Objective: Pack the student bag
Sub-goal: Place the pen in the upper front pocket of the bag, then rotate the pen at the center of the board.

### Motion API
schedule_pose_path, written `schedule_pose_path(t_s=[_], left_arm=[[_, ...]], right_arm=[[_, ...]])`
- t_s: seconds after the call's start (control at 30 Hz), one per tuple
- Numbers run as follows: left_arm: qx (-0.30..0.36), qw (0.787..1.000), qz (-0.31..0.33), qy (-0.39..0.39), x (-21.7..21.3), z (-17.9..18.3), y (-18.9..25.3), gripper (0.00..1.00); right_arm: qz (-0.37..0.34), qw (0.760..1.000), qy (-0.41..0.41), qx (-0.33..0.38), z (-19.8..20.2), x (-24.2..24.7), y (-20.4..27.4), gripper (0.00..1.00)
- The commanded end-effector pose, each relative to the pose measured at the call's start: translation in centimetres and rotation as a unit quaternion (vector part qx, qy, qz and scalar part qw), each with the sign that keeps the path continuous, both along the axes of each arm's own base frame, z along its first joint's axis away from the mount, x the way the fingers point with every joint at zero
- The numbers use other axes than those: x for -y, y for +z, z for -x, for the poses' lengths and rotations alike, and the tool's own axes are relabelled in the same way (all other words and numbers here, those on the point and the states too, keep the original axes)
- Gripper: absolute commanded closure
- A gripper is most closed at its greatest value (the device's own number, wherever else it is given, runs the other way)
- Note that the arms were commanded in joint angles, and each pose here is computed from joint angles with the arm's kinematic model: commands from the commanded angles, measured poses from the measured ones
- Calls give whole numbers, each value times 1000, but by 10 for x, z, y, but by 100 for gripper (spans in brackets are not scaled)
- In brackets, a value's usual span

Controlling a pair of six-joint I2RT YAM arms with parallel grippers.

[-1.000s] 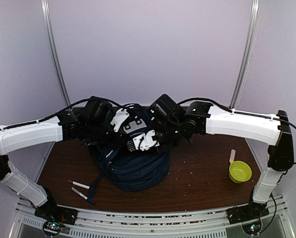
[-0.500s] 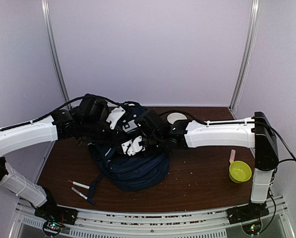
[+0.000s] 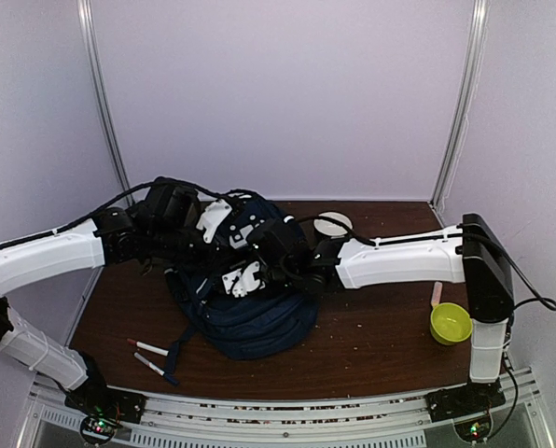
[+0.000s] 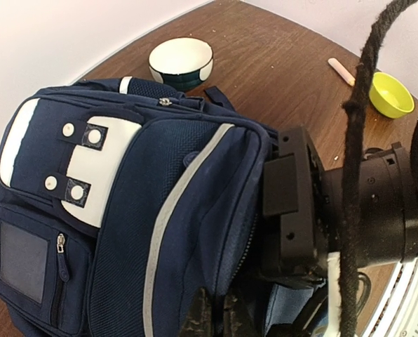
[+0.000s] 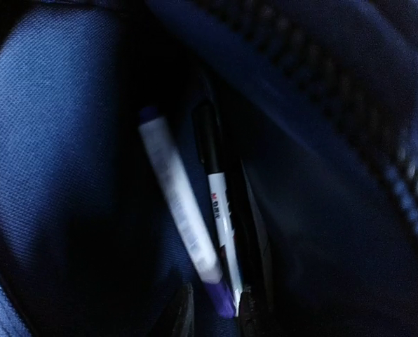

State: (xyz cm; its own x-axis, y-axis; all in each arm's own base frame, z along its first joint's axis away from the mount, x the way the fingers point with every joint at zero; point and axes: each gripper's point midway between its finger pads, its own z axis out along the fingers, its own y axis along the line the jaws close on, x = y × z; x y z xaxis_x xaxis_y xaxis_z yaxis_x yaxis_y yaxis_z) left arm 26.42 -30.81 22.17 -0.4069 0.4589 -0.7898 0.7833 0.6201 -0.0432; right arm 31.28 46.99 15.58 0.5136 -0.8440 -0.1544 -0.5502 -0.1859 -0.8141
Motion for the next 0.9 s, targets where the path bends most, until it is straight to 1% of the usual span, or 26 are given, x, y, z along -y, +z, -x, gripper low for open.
schedule_pose_path(t_s=[0.0,0.13,0.3,0.43,0.53,0.63,0.7,0.8,0.87], left_arm=[[39,998,55,-5,5,0,37,100],[38,998,51,-4,7,-2,33,100],[37,998,53,-8,11,-4,26,100],[29,998,51,-15,15,-4,16,100],[22,998,47,-20,18,-4,7,100],[18,999,43,-22,19,-4,0,100],[17,999,41,-23,19,-3,-4,100],[17,999,37,-26,19,-4,-9,100],[19,999,31,-22,18,-6,-13,100]], right_arm=[[-14,1000,-3,-24,13,12,13,75],[-16,997,8,-78,37,30,20,74],[-47,993,-18,-103,56,67,36,74],[-42,986,-65,-148,65,113,27,74],[-44,971,-127,-197,56,160,13,73],[-45,949,-208,-233,35,216,-3,73],[-57,924,-276,-258,15,261,-11,73],[-68,885,-355,-294,-2,316,-23,73],[-75,858,-405,-306,-13,354,-28,73]])
